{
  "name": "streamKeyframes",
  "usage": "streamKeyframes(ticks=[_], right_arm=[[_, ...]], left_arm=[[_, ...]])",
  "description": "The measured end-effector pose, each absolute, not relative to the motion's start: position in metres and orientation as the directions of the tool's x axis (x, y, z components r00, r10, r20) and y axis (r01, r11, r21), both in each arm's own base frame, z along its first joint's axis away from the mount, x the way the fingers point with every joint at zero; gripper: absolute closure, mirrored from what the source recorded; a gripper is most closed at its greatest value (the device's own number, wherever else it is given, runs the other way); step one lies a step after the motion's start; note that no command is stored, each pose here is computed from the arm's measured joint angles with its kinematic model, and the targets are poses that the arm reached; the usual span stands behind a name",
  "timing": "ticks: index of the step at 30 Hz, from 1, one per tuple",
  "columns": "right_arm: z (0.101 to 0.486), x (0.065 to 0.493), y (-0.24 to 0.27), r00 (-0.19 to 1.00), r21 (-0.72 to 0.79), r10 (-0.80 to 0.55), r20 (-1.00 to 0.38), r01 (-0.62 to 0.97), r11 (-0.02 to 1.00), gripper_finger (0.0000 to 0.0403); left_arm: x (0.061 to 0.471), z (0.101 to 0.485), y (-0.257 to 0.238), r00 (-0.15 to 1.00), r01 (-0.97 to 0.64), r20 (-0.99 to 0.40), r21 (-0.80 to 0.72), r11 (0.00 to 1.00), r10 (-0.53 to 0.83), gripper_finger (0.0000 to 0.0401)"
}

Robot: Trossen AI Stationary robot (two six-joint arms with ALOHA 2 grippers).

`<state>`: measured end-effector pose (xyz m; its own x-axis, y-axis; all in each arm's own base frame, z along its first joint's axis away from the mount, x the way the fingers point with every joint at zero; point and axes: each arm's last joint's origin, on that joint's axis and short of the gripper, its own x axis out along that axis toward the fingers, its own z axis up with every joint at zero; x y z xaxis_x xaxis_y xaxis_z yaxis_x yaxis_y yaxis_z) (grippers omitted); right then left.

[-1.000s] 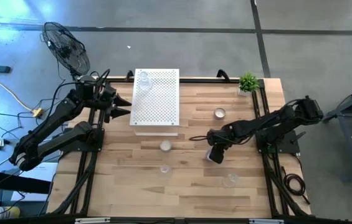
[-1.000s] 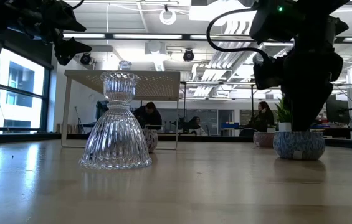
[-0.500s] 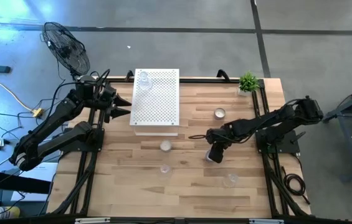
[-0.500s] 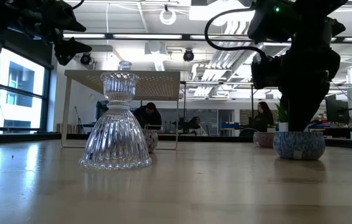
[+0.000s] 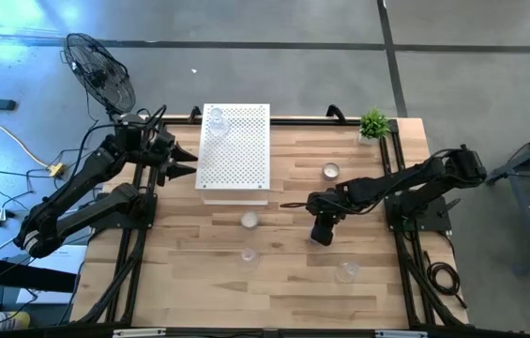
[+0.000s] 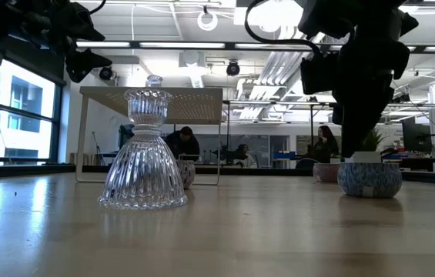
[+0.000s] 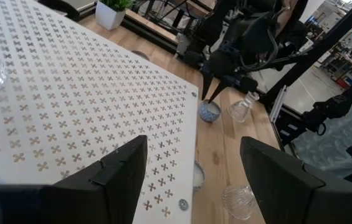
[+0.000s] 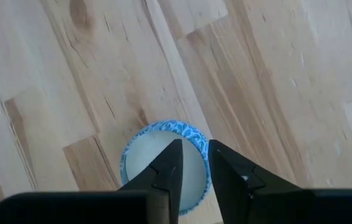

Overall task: Pick & Place candle stick holders
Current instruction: Put the blue candle on the shelf

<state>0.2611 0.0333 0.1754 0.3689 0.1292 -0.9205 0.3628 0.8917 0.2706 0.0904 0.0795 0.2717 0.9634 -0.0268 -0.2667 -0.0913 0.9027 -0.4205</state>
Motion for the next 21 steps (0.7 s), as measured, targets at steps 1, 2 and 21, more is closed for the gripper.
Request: streamKeyframes(ticks=[1,2,21], right_arm=[[0.1752,0.2608,0.0332,0.365,0.269,0.129,-0.922,0.362,0.892,0.0334],[0.1751,0.2605,0.0332,0.362,0.268,0.128,-0.923,0.367,0.891,0.0335],[0.1746,0.2593,0.0328,0.350,0.260,0.120,-0.929,0.385,0.885,0.0336]], left_arm=[[0.0902,0.2714,0.0793,0.963,-0.091,-0.269,-0.419,0.903,-0.028,0.0148],[0.0901,0.2710,0.0792,0.962,-0.090,-0.272,-0.416,0.905,-0.029,0.0148],[0.0899,0.2703,0.0791,0.960,-0.096,-0.279,-0.414,0.905,-0.026,0.0148]])
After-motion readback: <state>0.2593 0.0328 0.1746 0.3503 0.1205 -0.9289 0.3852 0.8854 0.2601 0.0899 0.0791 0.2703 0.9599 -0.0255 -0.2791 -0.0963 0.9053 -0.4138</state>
